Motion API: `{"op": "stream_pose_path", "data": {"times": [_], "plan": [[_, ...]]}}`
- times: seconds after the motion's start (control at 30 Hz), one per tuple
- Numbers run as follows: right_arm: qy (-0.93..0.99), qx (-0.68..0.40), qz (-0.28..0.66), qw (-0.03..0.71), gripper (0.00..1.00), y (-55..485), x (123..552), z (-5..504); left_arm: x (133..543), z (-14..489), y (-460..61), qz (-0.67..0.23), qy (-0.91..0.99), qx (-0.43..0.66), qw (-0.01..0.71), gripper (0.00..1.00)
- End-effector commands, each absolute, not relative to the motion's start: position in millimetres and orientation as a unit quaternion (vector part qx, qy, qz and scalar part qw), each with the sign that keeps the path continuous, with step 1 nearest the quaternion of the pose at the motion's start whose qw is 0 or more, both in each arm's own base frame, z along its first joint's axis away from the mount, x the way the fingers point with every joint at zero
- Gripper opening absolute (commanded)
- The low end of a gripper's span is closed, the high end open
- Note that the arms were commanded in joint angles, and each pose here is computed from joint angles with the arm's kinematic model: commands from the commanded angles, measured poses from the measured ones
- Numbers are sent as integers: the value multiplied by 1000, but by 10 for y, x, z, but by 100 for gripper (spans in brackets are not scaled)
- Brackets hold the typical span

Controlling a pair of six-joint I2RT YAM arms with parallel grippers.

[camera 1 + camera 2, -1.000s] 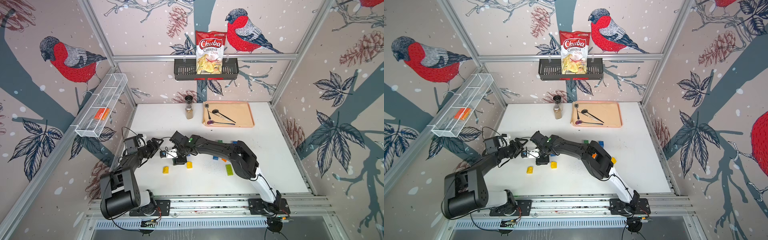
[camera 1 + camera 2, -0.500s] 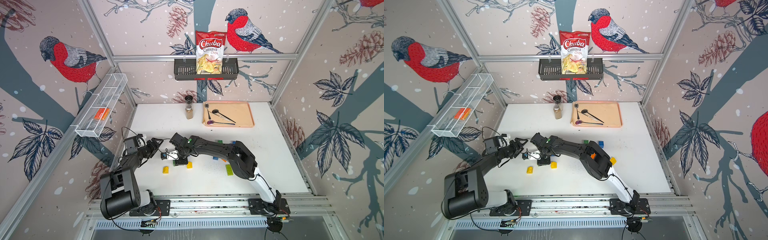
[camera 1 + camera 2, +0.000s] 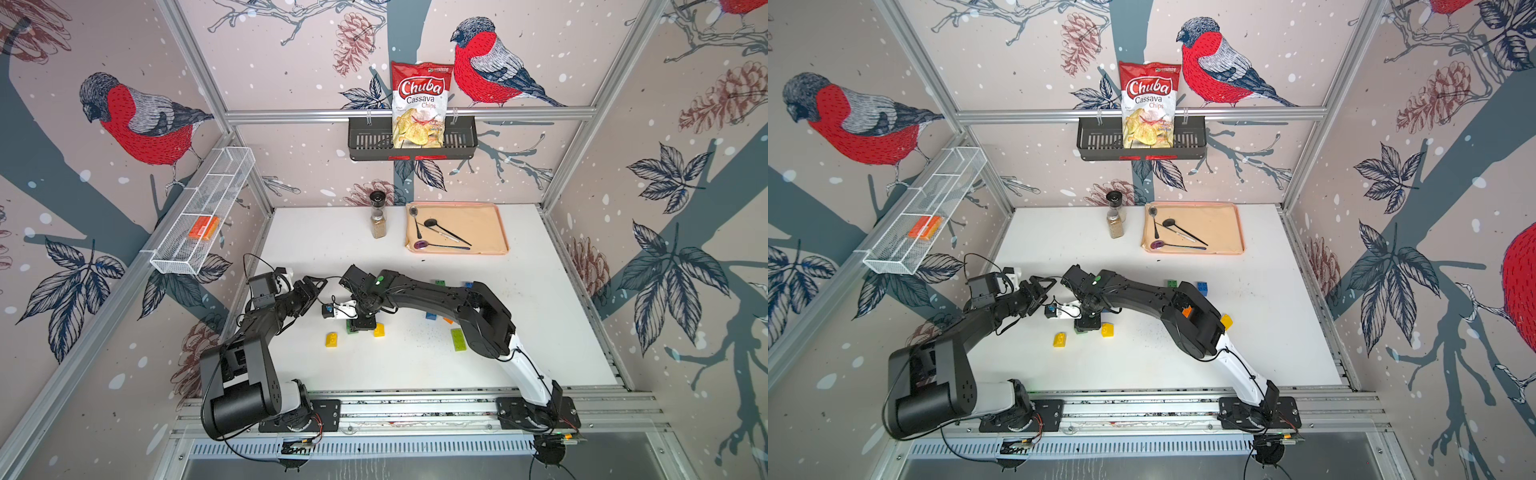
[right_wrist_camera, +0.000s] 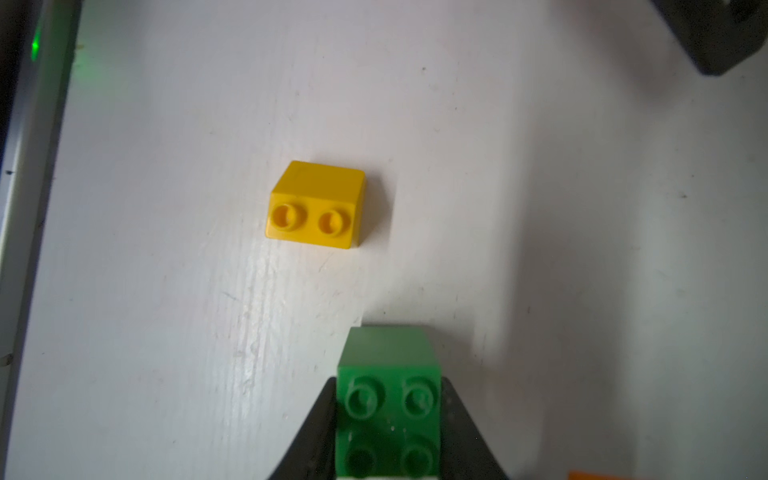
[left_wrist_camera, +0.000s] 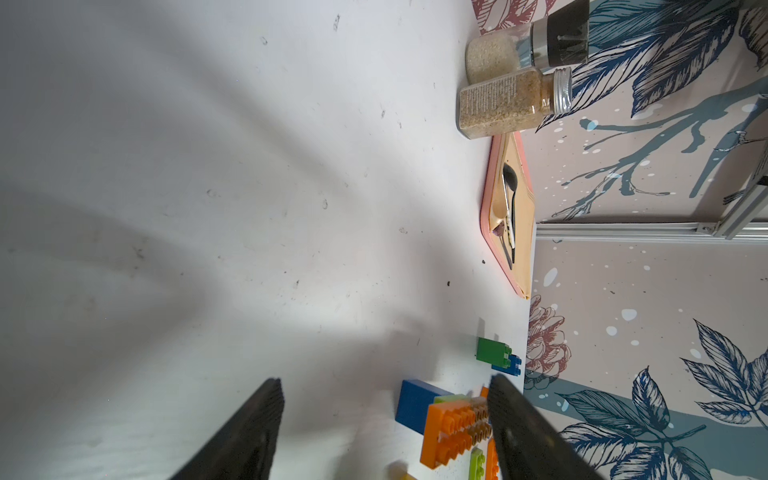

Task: Assemble a fork with lego
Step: Pick up the lego brick from the center of the board, then assemble the lego brick with the lego brick.

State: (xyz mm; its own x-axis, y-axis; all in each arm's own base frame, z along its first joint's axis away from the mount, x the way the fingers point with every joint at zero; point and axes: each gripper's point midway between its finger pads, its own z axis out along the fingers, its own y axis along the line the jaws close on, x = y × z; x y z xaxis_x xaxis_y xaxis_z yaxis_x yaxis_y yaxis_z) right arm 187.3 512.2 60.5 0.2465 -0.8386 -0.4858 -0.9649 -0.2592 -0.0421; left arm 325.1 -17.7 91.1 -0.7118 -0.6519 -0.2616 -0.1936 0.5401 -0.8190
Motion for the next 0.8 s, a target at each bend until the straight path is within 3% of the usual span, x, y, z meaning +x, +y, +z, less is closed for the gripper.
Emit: {"op": "stream_pose_path", "data": {"times": [0.0,0.33,0.77], "plan": [[584,-759,218,187,24,5145,1821,961,3254,1018,-245,-425,828,-220,291,77],[650,-695,209,226,26,4852,2210,1585,3239,1137,-781,-468,834,-119,266,80],[699,-653,151,248,29,4389,2653,1703,3049,973,-1281,-499,844,-41,193,69]]}}
